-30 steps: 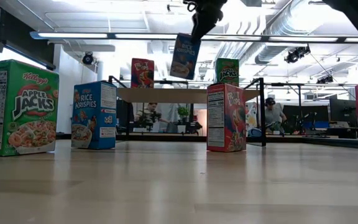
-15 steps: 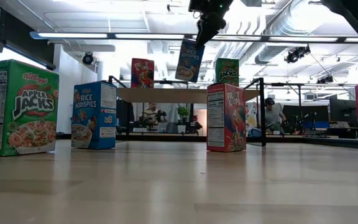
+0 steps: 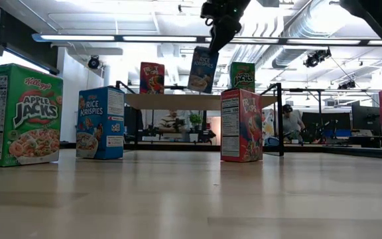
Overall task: Stack cereal on shelf
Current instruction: Put the center blue cereal box on the shelf
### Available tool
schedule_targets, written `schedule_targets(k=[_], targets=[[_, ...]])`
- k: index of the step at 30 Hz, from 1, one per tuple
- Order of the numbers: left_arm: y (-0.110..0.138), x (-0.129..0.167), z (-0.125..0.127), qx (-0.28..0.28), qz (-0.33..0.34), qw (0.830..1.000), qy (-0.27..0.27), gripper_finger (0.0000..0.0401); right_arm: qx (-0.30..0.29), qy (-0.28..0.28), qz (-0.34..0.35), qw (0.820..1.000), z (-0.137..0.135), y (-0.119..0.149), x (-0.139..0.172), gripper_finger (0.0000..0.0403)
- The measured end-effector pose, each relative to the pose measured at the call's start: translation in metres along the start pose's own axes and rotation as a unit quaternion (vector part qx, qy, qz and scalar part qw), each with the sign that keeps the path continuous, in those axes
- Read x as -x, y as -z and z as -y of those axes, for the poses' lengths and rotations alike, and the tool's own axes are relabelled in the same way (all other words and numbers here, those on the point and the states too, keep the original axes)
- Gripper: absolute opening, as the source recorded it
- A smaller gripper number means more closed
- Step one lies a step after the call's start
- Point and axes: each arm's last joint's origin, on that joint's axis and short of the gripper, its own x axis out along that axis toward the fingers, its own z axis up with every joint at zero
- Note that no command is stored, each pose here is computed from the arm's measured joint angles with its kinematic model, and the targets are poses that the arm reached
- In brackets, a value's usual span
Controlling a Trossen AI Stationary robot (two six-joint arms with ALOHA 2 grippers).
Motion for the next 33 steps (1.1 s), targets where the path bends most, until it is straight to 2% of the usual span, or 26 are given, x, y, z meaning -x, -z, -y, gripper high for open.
schedule_targets(k=[14,19,33], targets=[[0.000,0.000,0.000,0.000,0.000,1.000,0.000,0.0210,-0.039,-0.016,0.002,0.999,-0.001,0.000,-0.006,0.0167],[0.000,0.000,0.000,0.000,0.000,1.000,0.000,0.0210,-0.040,-0.016,-0.019,0.999,0.000,0.001,-0.015,0.0167],[0.000,0.000,0.000,0.000,0.000,1.000,0.000,0.0210,-0.038,-0.014,-0.016,0.999,0.001,0.000,-0.022,0.0167]])
